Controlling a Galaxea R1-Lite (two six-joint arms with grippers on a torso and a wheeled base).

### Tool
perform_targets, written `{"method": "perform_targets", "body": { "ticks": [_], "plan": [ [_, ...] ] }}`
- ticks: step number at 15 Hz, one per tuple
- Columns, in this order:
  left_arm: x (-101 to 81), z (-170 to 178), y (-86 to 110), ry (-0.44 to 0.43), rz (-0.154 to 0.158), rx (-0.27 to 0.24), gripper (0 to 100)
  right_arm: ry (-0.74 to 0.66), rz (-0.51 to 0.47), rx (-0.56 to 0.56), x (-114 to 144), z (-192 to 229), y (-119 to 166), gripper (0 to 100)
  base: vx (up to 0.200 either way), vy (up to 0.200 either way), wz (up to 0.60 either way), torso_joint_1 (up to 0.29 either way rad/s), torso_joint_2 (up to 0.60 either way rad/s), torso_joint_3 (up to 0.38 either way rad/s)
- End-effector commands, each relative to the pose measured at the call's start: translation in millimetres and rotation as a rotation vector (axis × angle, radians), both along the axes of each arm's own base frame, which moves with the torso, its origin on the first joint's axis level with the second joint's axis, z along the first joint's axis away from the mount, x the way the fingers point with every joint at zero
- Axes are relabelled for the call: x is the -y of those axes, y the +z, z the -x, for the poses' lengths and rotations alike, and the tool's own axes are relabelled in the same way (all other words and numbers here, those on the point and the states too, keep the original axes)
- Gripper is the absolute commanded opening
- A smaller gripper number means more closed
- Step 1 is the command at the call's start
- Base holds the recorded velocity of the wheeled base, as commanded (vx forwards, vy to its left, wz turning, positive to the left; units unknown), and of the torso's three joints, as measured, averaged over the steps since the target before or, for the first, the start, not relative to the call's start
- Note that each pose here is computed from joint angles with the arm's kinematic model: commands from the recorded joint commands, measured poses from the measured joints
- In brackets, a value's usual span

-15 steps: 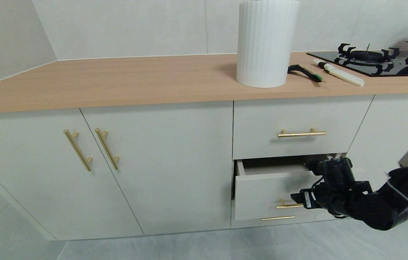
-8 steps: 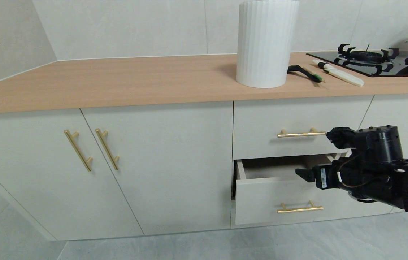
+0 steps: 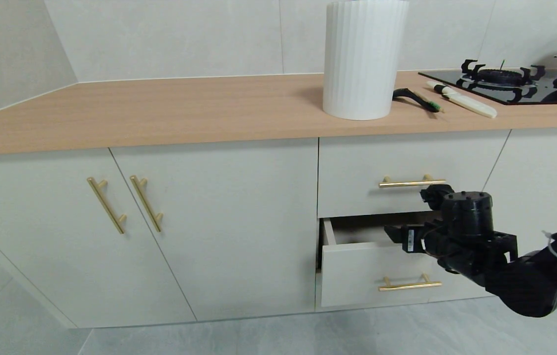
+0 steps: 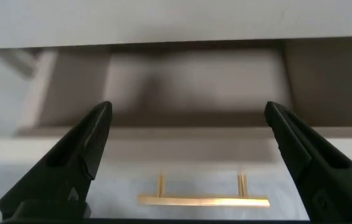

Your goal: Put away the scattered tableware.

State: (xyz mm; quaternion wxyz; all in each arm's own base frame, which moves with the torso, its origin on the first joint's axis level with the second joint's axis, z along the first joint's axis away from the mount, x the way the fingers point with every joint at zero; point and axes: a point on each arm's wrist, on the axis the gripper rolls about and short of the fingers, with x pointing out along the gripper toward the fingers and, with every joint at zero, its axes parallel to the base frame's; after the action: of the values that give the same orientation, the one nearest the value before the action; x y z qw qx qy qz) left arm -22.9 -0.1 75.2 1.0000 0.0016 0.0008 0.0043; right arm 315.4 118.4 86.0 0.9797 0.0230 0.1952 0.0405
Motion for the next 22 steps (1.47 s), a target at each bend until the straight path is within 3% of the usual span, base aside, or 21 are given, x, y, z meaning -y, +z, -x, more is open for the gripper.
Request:
{"method": "perform_targets", "body": {
  "ticks": [1, 12, 22],
  "plan": [
    [0.0, 0, 0.0, 0.001, 0.0, -0.002, 100, -0.004, 0.029, -0.062, -2, -5, -26, 100, 0.0, 0.0, 0.0, 0.0, 0.0, 0.0],
    [0.0, 0, 0.2, 0.001, 0.0, 0.0, 100, 0.001, 0.042, -0.095, 3, 7, -12, 100, 0.0, 0.0, 0.0, 0.0, 0.0, 0.0],
    [0.0, 0, 0.0, 0.001, 0.0, -0.002, 100, 0.046, 0.175, -0.311, 13, 32, -4, 100, 0.0, 0.0, 0.0, 0.0, 0.0, 0.0]
  ]
}}
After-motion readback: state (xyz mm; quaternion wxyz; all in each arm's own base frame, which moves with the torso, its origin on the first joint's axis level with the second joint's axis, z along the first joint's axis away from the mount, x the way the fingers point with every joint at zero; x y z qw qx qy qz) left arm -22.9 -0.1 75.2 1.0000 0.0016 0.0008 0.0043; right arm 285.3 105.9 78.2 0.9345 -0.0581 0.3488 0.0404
